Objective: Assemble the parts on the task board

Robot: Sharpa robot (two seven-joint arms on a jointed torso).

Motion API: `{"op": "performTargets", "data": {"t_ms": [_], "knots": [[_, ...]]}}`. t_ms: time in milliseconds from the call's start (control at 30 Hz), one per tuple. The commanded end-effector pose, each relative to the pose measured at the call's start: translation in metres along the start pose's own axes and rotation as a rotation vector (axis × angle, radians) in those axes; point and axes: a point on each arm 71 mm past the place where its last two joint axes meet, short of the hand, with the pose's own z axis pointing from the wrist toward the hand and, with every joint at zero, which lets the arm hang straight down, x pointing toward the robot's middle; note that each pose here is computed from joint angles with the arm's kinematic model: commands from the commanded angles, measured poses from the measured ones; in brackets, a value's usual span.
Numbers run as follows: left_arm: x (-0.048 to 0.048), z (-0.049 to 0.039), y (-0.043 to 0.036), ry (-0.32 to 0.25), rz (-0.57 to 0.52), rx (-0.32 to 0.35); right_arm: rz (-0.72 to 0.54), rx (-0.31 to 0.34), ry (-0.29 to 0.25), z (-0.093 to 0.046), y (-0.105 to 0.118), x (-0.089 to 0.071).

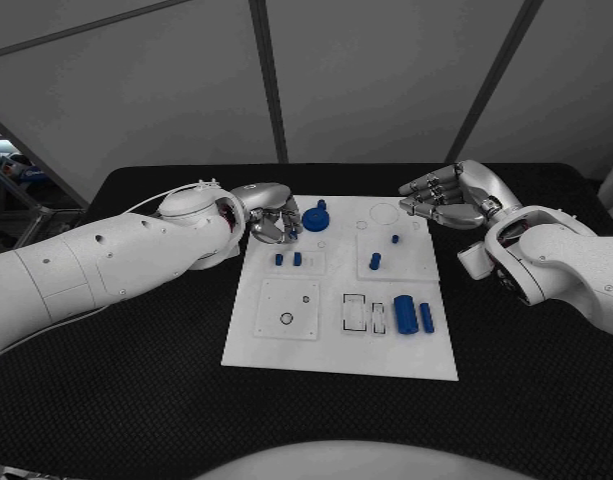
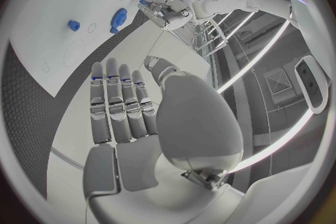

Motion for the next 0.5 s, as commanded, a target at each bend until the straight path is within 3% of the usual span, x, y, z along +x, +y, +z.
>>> {"op": "performTargets", "data": {"t_ms": [33, 500], "knots": [[0.0003, 0.0008, 0.0014, 0.011, -0.004, -0.01, 0.003, -0.01, 0.004, 0.0001, 0.0016, 0.0001], [0.0034, 0.0042, 0.0033, 0.031, -0.005, -0.027, 0.004, -0.01, 0.005, 0.0001, 0.0017, 0.0001]]}}
